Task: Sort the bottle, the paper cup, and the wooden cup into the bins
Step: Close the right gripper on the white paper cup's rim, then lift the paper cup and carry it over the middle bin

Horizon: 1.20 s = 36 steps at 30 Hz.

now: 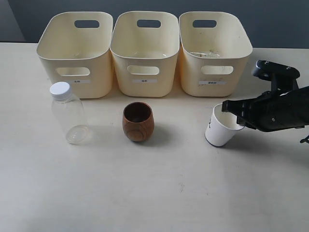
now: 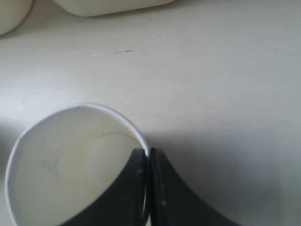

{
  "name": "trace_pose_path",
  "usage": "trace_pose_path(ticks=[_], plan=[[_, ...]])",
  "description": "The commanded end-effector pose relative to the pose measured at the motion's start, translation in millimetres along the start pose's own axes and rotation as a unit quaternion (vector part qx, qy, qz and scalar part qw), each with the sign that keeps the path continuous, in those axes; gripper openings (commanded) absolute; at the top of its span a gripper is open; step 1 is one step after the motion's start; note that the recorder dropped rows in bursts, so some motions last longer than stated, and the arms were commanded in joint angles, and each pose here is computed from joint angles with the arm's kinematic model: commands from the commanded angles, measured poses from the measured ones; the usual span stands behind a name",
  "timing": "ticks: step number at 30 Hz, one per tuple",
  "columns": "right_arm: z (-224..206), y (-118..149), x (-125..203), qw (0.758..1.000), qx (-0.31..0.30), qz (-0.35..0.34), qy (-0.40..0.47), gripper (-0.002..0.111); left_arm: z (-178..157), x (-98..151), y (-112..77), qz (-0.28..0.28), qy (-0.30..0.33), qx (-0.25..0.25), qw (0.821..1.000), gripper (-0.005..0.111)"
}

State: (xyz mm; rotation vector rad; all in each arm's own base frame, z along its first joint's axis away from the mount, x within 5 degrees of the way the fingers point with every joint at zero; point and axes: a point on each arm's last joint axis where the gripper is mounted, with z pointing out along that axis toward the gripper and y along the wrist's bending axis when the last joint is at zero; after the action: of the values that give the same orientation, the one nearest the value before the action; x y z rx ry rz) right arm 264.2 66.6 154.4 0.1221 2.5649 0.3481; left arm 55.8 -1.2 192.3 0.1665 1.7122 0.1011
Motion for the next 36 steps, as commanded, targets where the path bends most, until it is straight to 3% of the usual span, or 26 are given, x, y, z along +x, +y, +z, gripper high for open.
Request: trace_pose_path(ticks=[1, 9, 18, 26, 36], plan=[[-2.2, 2.3, -1.8, 1.000, -0.007, -0.003, 0.001, -0.001, -0.3, 0.1, -0.3, -0.002, -0.003, 0.002, 1.000, 0.000], [-37.0, 33.8, -32.7, 0.995, -0.098, -0.011, 0.004, -0.001, -0.3, 0.1, -0.3, -0.002, -0.003, 0.002, 1.000, 0.000], [-72.4, 87.3, -61.5, 0.981, -0.169, -0.046, -0.080, -0.001, -0.3, 0.1, -0.3, -0.002, -0.003, 0.002, 1.000, 0.000], [-81.9, 124.6, -87.1, 0.960, -0.165, -0.044, -0.222, -0.001, -0.3, 0.1, -0.3, -0.002, -0.003, 0.002, 1.000, 0.000], [-48.4, 154.7, -119.2, 0.958, -0.177, -0.040, -0.221, -0.001, -0.3, 0.1, -0.3, -0.002, -0.003, 0.002, 1.000, 0.000]])
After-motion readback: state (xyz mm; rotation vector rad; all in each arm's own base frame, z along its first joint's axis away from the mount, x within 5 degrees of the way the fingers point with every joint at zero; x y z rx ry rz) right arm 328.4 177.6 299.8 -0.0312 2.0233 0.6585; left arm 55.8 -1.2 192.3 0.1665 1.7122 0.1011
